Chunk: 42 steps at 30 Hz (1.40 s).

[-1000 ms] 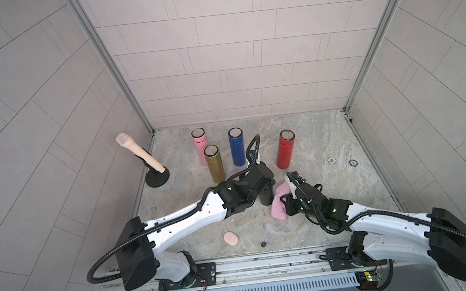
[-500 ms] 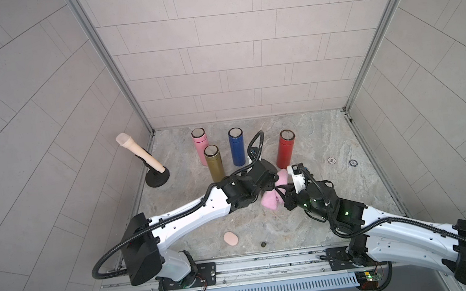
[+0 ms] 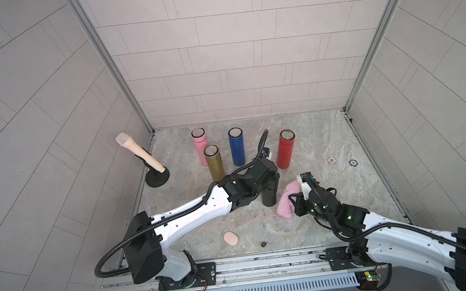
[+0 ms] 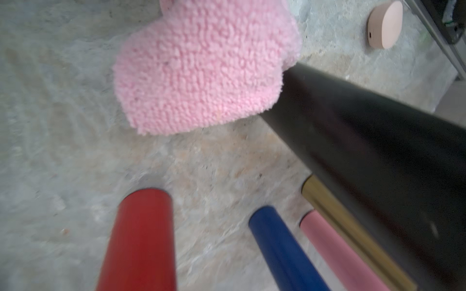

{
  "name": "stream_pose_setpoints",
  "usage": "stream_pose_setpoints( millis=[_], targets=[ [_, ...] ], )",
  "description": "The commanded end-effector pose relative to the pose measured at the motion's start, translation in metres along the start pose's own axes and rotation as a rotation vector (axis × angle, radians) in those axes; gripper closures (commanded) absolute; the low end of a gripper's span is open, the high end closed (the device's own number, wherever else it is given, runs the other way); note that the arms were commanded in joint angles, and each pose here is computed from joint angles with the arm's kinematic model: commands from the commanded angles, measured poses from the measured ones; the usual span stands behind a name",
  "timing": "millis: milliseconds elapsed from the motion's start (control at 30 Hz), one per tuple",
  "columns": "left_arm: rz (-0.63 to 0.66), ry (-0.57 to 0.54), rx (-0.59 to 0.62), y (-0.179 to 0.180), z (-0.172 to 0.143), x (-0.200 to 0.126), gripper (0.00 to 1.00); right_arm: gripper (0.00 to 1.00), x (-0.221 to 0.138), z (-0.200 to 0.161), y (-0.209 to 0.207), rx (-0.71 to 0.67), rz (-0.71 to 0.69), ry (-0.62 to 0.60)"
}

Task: Wipe the surface of the thermos
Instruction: Wipe the dirt from the surface of the thermos.

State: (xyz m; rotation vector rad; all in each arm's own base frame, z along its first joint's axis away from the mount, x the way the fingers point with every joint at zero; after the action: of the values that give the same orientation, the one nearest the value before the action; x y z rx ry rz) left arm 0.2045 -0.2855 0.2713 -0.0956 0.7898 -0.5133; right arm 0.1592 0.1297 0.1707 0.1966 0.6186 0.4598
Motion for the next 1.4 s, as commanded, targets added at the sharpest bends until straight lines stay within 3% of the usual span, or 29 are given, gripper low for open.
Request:
stream_pose_setpoints(
  millis=[0, 167, 267, 433, 633, 833, 1100, 1367],
  targets=[
    [-0.237, -0.05, 0.214, -0.008, 0.016, -0.017, 1.0, 1.0, -0.002, 0.011, -0.01, 0.096, 0.126, 0.098],
    [-0.469, -0.082, 0.383, -0.014, 0.01, -0.022, 1.0, 1.0, 0.015, 0.033, -0.01, 0.121, 0.258, 0.241],
    [-0.51, -0.096, 0.416, -0.019, 0.011, -0.017, 1.0, 1.0, 0.027, 0.044, -0.002, 0.121, 0.342, 0.298],
    [-0.422, -0.156, 0.376, -0.015, 0.011, 0.003, 1.0, 1.0, 0.019, 0.074, 0.013, 0.137, 0.438, 0.227],
    [-0.374, -0.158, 0.329, -0.007, -0.001, 0.018, 1.0, 1.0, -0.027, 0.111, 0.022, 0.057, 0.358, 0.116],
    [-0.344, -0.195, 0.275, -0.001, -0.005, 0.017, 1.0, 1.0, -0.045, 0.123, 0.022, 0.033, 0.3, 0.057],
    [-0.104, -0.32, 0.086, 0.016, 0.007, 0.01, 1.0, 1.0, -0.063, 0.102, 0.024, -0.061, 0.32, 0.002],
    [0.125, -0.426, -0.024, -0.007, 0.008, -0.03, 1.0, 1.0, -0.031, 0.04, 0.042, -0.106, 0.215, -0.047]
  ],
)
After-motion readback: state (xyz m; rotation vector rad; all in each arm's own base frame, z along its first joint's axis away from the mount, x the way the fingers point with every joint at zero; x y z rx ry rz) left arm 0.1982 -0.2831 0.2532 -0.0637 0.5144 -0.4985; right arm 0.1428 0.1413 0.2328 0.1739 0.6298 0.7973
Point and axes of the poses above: each gripper's point midway between its finger pads, its own x axis out along the fingers, its own y axis along the line the jaws close on, z = x × y, the point moved 10 cm from there along -x, back along the fingers, and after that the axes turned 10 degrees about -x, right-handed, at the moved point
